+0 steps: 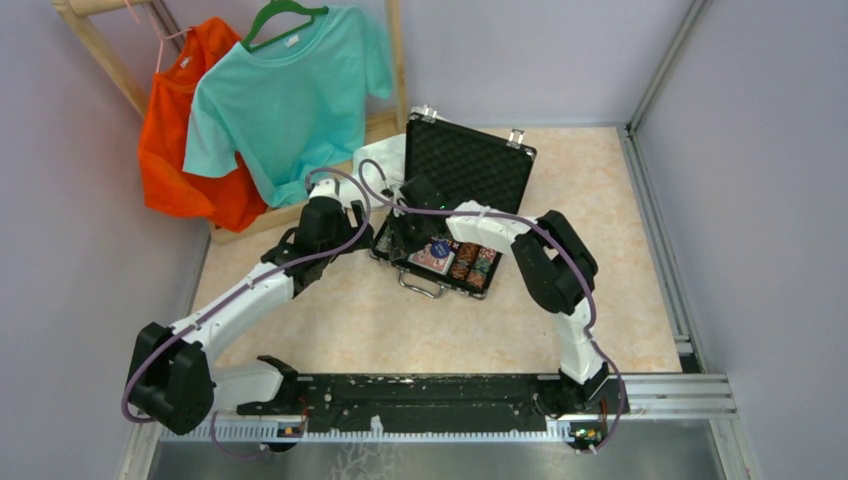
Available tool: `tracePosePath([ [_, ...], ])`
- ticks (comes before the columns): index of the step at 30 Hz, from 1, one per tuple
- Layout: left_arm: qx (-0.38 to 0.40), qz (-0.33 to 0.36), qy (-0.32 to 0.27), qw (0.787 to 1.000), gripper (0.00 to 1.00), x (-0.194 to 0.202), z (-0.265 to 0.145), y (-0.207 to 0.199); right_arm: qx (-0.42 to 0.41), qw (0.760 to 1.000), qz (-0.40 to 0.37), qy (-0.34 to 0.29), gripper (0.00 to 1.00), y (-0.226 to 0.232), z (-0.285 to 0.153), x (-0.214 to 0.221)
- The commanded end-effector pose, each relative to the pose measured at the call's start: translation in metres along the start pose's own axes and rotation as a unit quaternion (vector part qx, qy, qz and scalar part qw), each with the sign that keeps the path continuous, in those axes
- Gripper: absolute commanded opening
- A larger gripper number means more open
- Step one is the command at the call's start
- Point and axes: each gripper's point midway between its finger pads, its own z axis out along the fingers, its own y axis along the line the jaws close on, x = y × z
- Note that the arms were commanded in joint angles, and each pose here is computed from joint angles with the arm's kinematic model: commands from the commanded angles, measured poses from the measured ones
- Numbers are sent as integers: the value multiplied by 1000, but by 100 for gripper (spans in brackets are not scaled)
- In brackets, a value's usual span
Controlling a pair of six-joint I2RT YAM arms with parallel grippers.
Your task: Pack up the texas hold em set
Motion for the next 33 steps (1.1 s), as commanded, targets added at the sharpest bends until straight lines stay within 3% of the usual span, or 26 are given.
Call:
tracePosePath([
  [1, 13, -5, -13, 1000, 86, -6, -2, -4, 39, 999, -13, -17, 0, -14, 1, -10],
  [11, 9, 0, -13, 1000, 87, -6, -1, -3, 37, 999, -26, -30, 0, -10, -5, -25],
  [28, 4, 7, -7, 1000, 87, 1, 3, 1, 76, 997, -27, 20, 0, -41, 21, 4],
  [33, 3, 9, -2, 1000, 87, 5, 6, 1, 62, 997, -45, -1, 0, -22, 14, -5],
])
